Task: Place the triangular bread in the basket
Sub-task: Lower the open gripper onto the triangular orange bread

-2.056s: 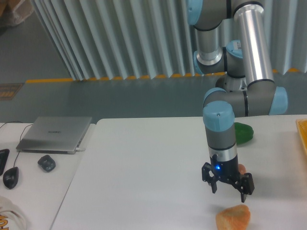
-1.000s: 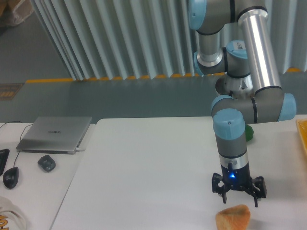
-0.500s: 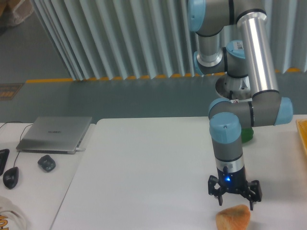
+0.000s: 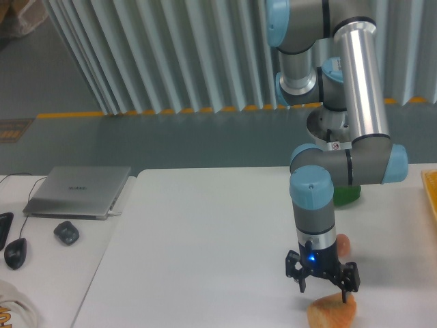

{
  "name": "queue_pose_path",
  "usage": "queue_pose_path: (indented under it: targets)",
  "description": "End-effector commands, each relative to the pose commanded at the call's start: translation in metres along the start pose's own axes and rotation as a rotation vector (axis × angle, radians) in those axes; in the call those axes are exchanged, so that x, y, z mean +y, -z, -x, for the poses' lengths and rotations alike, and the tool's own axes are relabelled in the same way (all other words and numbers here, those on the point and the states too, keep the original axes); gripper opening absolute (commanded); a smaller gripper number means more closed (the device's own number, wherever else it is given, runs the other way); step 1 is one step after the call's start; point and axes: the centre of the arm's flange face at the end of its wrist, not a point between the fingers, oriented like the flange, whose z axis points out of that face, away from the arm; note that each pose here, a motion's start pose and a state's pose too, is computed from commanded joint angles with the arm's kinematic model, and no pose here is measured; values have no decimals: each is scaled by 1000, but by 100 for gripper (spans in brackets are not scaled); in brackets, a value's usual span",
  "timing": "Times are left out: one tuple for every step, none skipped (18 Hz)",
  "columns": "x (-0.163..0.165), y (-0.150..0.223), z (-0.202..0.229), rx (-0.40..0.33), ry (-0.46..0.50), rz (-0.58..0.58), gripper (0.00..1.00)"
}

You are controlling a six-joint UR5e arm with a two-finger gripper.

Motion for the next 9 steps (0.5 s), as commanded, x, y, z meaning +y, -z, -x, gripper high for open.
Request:
queue_pose_path:
  targets:
    - [1, -1, 0, 1, 0, 3, 100]
    - [1, -2, 1, 1, 3, 5, 100]
    - [0, -2, 2, -2, 6, 1, 100]
    - [-1, -1, 4, -3, 8, -2, 100]
    - [0, -2, 10, -5, 17, 0, 100]
    - [1, -4, 11, -5, 18, 4, 100]
    - [2, -6, 14, -22, 21, 12, 100]
    - [1, -6, 16, -34, 23, 15, 100]
    - [1, -8, 15, -38, 24, 19, 100]
